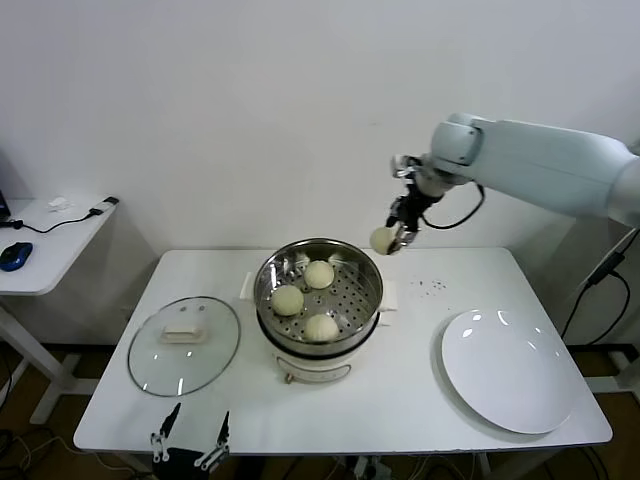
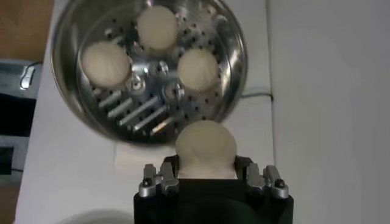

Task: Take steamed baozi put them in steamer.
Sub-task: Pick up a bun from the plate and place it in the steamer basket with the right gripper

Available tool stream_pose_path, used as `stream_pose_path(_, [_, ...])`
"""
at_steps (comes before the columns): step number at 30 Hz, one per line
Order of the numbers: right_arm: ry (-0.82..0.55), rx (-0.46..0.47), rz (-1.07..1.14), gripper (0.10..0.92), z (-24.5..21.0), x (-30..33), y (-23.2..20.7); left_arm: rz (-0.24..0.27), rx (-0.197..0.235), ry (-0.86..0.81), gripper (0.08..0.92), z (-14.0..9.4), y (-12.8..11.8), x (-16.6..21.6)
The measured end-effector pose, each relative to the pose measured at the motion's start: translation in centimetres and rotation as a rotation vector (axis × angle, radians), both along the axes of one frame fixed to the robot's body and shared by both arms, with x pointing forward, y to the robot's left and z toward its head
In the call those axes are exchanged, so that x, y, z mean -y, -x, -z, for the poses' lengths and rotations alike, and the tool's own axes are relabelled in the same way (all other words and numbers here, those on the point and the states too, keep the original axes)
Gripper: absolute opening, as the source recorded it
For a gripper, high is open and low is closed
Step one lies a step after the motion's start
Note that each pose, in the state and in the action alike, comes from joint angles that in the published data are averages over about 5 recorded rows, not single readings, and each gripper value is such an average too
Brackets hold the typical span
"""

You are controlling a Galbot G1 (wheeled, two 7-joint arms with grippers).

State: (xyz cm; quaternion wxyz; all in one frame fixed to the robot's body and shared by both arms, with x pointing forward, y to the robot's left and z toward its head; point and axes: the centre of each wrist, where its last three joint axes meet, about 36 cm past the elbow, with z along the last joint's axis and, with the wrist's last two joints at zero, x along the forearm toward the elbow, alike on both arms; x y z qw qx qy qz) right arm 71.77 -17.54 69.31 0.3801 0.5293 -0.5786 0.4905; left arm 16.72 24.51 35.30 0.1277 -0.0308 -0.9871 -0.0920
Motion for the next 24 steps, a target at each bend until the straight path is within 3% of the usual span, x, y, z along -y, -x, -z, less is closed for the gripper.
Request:
stream_pose_path(8, [0.052, -0.034, -0.04, 0.602, 3.3, -5.1, 0.9, 0.005, 0.009, -0.007, 0.823, -0.1, -0.4, -0.4])
stream_pose_path(24, [0.115, -0.096, -0.052, 0.602, 10.6, -7.6, 1.8, 0.005, 0.002, -0.01, 0.823, 0.3, -0.6, -0.9])
